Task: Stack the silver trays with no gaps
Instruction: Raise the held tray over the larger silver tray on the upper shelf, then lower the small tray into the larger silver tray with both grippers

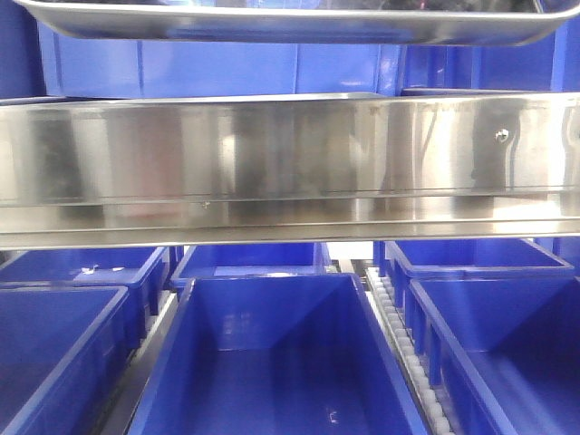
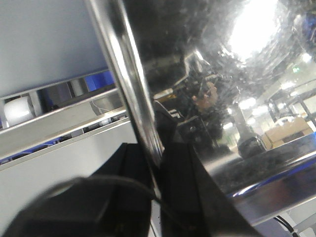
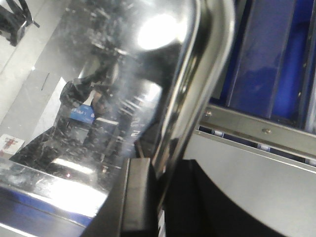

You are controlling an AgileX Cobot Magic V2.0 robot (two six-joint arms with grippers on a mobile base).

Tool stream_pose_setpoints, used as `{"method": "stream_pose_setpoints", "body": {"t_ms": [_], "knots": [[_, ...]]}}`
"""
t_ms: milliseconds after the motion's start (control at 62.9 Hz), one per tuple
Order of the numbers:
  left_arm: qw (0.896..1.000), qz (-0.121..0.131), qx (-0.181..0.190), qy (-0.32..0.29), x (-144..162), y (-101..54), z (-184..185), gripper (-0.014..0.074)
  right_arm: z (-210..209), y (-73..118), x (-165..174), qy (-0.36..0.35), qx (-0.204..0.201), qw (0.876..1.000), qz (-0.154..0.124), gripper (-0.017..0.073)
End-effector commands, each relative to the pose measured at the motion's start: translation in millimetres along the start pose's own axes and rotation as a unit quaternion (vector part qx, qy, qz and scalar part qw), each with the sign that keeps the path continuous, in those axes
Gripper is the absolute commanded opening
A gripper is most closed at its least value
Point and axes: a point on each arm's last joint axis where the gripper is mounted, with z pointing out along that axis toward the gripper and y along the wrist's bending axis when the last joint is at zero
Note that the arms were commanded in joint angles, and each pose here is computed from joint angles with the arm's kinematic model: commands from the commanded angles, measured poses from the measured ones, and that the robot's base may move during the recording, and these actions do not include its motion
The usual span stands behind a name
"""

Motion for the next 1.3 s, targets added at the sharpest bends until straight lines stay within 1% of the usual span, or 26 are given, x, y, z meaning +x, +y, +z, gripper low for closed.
{"method": "stream_pose_setpoints", "body": {"t_ms": [0,95,159,239,286,318,350,413,461,509,604,716,875,970,1081,1145,1177,1288], "knots": [[0.998,0.005,0.056,-0.035,-3,-9.4,-22,-0.0048,-19,12.7,-14,-0.096,-0.072,0.993,-0.005,0.0057],[0.997,-0.009,0.051,-0.058,-10,-1.1,-30,-0.0048,-26,14.4,-20,-0.115,-0.080,0.990,-0.004,0.0057],[0.996,-0.018,0.039,-0.079,-17,8.0,-36,-0.0048,-30,16.9,-28,-0.125,-0.083,0.989,-0.003,0.0057],[0.993,-0.039,0.026,-0.107,-28,20.5,-42,-0.0048,-35,19.8,-41,-0.138,-0.085,0.987,0.000,0.0057],[0.992,-0.047,0.016,-0.117,-36,28.8,-42,-0.0048,-35,20.5,-50,-0.144,-0.084,0.986,0.001,0.0057],[0.991,-0.047,0.011,-0.122,-41,33.0,-41,-0.0048,-35,20.9,-55,-0.147,-0.083,0.986,0.002,0.0057],[0.991,-0.048,0.004,-0.122,-45,37.3,-38,-0.0048,-33,21.8,-63,-0.150,-0.081,0.985,0.004,0.0057],[0.991,-0.063,-0.010,-0.119,-56,47.8,-27,-0.0048,-27,22.1,-77,-0.152,-0.076,0.985,0.011,0.0057],[0.991,-0.069,-0.019,-0.114,-63,54.9,-17,-0.0048,-20,21.5,-86,-0.151,-0.071,0.986,0.016,0.0057],[0.991,-0.071,-0.026,-0.114,-68,61.0,-7,-0.0048,-12,21.7,-94,-0.149,-0.068,0.986,0.019,0.0057],[0.991,-0.083,-0.041,-0.099,-77,74.4,17,-0.0048,14,23.4,-108,-0.135,-0.058,0.989,0.023,0.0057],[0.990,-0.096,-0.053,-0.085,-83,86.6,37,-0.0048,49,25.7,-116,-0.109,-0.048,0.993,0.024,0.0057],[0.990,-0.105,-0.061,-0.074,-88,96.4,59,-0.0048,97,28.8,-120,-0.068,-0.034,0.997,0.024,0.0057],[0.990,-0.104,-0.063,-0.069,-90,97.4,66,-0.0048,114,29.6,-121,-0.057,-0.031,0.998,0.024,0.0058],[0.991,-0.102,-0.068,-0.060,-90,98.7,73,-0.0036,120,29.5,-122,-0.055,-0.030,0.998,0.024,0.0063],[0.991,-0.098,-0.070,-0.055,-90,99.2,76,0.0001,120,29.6,-122,-0.056,-0.030,0.998,0.024,0.0106],[0.992,-0.091,-0.070,-0.053,-90,99.3,77,0.0039,120,29.6,-122,-0.056,-0.030,0.998,0.024,0.0158],[0.992,-0.088,-0.071,-0.052,-90,99.3,78,0.0225,117,28.3,-122,-0.058,-0.028,0.998,0.024,0.0422]]}}
